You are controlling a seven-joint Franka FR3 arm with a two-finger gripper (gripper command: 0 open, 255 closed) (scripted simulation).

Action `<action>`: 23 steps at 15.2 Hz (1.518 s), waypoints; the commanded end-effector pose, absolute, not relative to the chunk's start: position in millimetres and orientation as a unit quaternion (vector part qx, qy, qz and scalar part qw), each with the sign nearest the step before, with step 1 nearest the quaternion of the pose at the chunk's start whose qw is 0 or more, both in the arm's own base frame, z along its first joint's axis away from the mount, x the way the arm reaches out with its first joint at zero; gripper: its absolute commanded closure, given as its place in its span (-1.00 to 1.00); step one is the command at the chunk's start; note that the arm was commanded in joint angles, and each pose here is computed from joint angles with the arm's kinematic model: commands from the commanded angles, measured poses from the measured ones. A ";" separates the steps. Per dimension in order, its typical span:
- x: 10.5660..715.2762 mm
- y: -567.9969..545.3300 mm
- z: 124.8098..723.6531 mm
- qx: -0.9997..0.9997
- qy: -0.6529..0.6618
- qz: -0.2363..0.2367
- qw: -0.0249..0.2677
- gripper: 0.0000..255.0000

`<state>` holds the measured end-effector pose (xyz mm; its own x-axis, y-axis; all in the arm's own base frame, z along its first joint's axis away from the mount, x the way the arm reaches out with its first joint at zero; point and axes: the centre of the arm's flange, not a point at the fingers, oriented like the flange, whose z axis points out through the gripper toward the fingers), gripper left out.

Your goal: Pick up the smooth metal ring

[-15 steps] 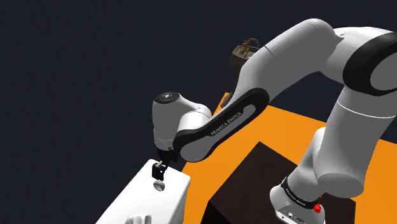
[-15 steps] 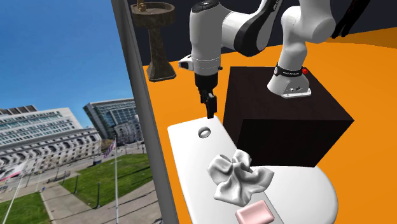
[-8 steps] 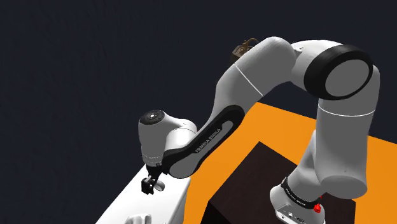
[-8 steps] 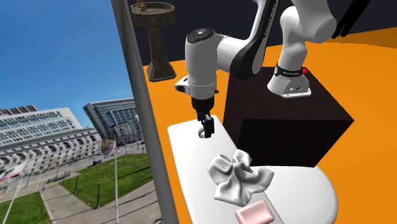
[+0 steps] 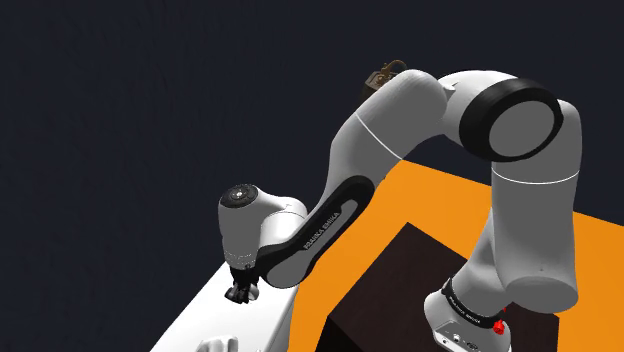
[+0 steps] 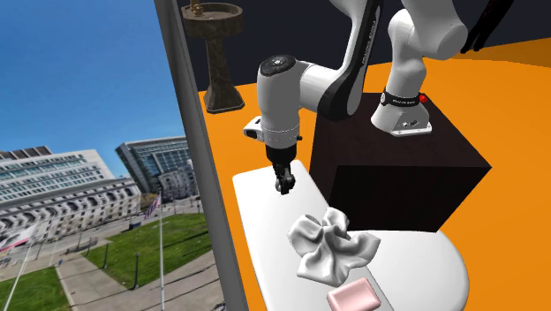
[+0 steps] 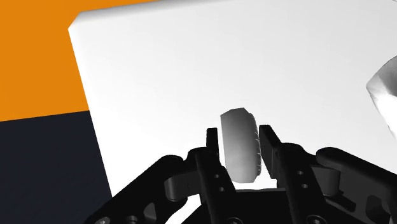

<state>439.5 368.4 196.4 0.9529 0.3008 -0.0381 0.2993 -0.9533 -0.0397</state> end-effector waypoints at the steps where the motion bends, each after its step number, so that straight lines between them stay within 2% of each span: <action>1: 439.6 368.5 196.1 -0.988 -0.152 0.022 0.017 1.00; 8: 439.8 368.3 195.4 -0.988 -0.152 0.022 0.017 1.00; 23: 439.8 368.3 274.7 -0.988 -0.152 0.022 0.017 1.00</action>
